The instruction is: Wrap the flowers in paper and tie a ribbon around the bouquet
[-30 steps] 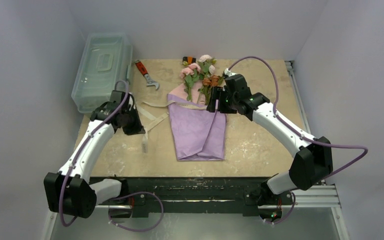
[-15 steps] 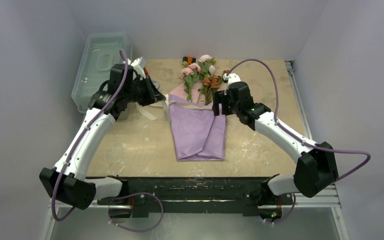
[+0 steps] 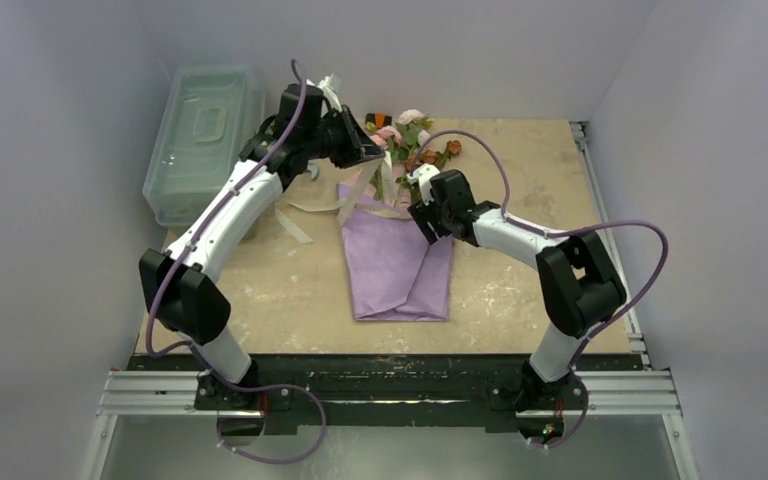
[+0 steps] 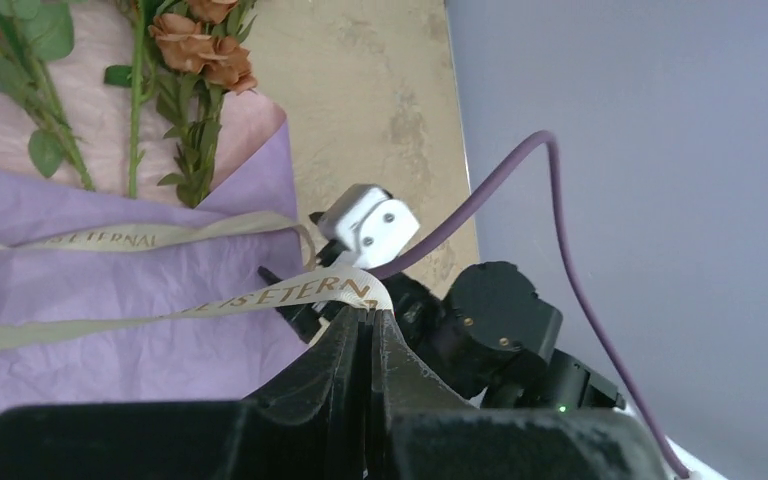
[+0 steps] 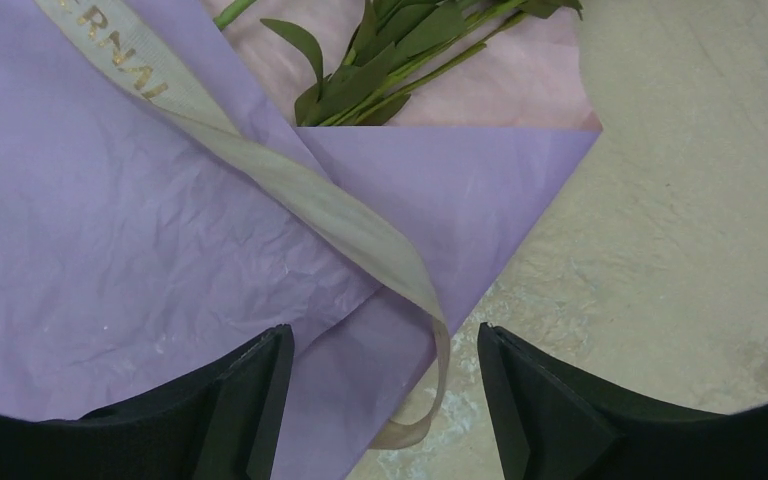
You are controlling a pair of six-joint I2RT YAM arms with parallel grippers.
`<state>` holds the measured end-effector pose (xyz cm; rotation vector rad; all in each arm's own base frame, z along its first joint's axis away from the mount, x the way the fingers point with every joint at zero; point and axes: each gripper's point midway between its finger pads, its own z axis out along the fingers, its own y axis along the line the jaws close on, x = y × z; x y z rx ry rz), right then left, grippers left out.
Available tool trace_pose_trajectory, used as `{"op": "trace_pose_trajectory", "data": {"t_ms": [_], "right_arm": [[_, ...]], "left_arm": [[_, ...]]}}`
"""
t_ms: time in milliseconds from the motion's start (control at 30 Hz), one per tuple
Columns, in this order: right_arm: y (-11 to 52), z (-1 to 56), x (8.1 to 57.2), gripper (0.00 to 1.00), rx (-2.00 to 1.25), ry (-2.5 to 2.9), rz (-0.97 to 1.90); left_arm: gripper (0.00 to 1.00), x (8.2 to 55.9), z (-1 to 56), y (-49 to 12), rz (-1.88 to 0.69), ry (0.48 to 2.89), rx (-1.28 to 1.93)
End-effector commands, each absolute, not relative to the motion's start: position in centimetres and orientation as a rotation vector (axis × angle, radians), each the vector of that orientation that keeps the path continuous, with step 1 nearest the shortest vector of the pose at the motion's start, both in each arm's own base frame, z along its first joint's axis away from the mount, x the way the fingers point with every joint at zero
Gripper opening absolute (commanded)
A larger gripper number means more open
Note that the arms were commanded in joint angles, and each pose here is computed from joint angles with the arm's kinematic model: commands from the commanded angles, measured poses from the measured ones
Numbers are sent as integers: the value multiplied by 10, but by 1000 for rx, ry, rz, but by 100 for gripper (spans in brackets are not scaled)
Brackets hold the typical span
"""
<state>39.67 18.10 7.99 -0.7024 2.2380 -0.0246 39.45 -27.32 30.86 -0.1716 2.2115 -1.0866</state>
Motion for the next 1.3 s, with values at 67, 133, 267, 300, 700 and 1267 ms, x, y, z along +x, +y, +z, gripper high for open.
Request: {"op": "trace_pose_trajectory", "data": {"t_ms": [67,133,267,300,700,1267], "right_arm": [[183,97,427,75,-788,2116,-122],[184,96,427,74,-782,2113,-115],[185,107,423,74,-753,2093,-82],[185,110,422,74,-747,2087,-78],[172,123,416,74,-754,2046,-138],[193,98,445,74,-838,2069,-109]], "left_arm": [[0,422,359,-295,-1179,2080,-230],[0,427,377,-297,-1174,2058,-225],[0,425,409,-293,-1170,2024,-212],[0,421,416,-291,-1171,2012,-211],[0,373,427,-243,-1035,2034,-236],[0,398,328,-279,-1137,2190,-218]]}}
